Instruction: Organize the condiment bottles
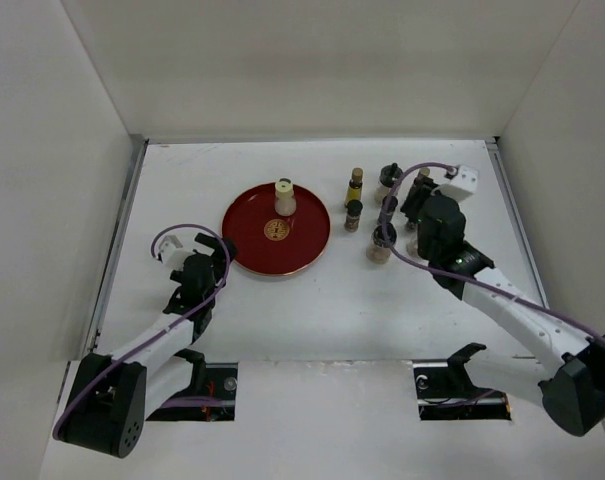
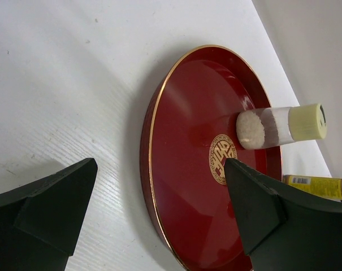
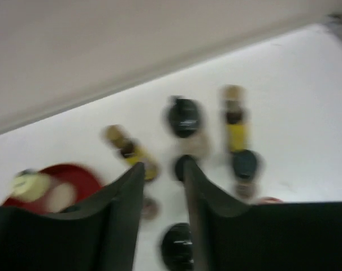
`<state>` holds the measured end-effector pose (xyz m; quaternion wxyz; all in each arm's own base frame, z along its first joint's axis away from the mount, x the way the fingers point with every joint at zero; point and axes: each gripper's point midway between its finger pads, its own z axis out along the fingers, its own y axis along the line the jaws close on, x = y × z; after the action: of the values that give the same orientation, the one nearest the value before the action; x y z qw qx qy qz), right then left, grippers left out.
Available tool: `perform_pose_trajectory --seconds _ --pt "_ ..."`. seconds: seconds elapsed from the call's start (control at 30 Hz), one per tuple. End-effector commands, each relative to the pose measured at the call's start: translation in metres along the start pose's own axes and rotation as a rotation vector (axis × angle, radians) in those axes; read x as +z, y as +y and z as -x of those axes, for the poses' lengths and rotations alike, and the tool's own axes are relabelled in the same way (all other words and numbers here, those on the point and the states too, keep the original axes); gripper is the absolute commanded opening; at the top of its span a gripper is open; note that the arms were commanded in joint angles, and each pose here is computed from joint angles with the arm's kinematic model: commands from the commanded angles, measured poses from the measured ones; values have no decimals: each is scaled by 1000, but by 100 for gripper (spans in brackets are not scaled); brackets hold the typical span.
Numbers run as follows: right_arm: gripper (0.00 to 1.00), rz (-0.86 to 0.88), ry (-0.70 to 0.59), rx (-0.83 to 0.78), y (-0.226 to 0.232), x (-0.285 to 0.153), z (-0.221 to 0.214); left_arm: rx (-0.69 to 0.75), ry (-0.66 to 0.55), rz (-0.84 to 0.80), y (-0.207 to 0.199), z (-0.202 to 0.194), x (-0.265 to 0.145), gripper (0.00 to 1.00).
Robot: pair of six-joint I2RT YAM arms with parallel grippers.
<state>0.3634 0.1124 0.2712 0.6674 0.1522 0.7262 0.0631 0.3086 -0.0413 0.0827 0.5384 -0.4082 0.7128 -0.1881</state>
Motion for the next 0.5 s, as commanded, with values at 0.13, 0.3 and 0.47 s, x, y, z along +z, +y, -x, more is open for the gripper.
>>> perform_pose_trajectory --seconds 0.13,0.3,0.47 --pt "79 -312 139 -100 -96 -1 -58 -4 -7 -48 -15 1 1 100" --pt "82 -318 222 -130 -94 15 -81 0 -9 -48 -14 1 1 100" --pt "81 -347 263 -111 -103 29 -95 1 -6 -49 -14 0 1 100"
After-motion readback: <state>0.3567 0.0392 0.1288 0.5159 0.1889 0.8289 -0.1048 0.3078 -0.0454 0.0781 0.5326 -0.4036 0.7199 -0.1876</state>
